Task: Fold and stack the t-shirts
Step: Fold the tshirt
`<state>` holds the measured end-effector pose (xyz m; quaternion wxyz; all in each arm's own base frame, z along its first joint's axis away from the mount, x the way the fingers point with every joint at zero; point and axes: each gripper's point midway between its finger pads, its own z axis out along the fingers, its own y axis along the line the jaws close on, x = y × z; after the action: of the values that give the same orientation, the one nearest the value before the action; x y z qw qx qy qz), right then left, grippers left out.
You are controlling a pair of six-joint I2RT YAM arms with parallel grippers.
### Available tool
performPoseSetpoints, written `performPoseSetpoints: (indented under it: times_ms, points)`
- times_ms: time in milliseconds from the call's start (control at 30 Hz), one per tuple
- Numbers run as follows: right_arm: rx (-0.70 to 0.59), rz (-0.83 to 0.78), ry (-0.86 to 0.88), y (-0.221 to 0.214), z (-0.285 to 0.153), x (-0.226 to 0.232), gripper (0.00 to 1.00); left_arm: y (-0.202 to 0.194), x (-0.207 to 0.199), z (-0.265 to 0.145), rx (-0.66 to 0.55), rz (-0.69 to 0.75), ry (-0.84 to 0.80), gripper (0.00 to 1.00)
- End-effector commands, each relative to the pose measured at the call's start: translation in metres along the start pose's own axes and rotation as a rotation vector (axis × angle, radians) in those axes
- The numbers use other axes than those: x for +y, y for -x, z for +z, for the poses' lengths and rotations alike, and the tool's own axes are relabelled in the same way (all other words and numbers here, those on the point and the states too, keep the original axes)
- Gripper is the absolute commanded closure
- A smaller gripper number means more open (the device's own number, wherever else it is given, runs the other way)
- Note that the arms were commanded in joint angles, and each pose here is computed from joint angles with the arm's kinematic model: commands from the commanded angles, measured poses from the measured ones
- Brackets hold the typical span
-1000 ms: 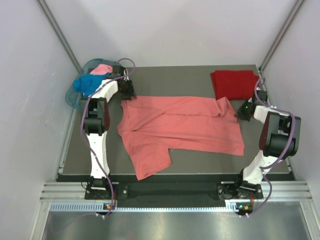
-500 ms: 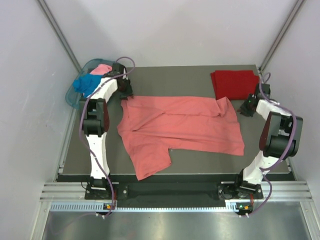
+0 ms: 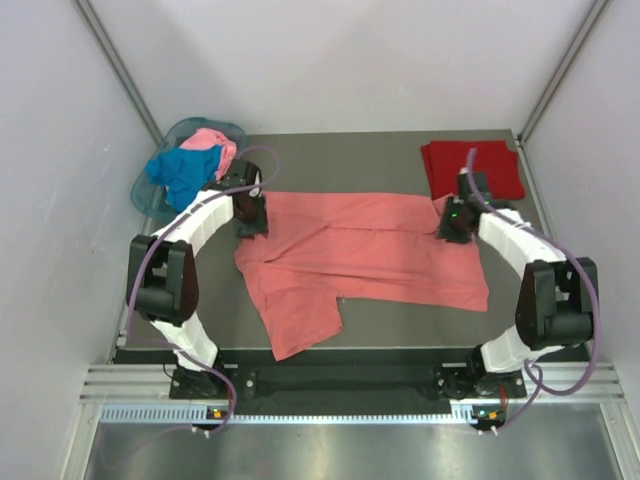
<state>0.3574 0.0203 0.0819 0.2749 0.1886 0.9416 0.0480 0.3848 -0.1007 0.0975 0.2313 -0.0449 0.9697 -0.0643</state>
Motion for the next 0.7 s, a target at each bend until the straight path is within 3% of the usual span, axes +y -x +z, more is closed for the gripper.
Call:
performPoseSetpoints:
  times_ms: [0, 200, 300, 567, 667]
  points:
    - [0.045, -0.174, 0.027, -0.041, -0.017, 0.03, 0.68, -0.035, 0.03, -0.003, 0.053, -0.047, 0.097, 0.57]
    - [0.059, -0.413, 0.274, -0.102, -0.03, 0.107, 0.64, -0.06, 0.048, -0.014, 0.01, -0.151, 0.131, 0.54]
    - [0.078, -0.506, 0.312, -0.127, -0.024, 0.133, 0.63, -0.072, 0.042, -0.006, 0.039, -0.213, 0.085, 0.53]
    - [0.079, -0.536, 0.275, -0.153, -0.009, 0.135, 0.63, -0.099, 0.06, 0.008, 0.091, -0.261, 0.179, 0.55]
    - [0.08, -0.523, 0.281, -0.159, -0.007, 0.133, 0.64, -0.099, 0.062, 0.012, 0.088, -0.262, 0.186, 0.61]
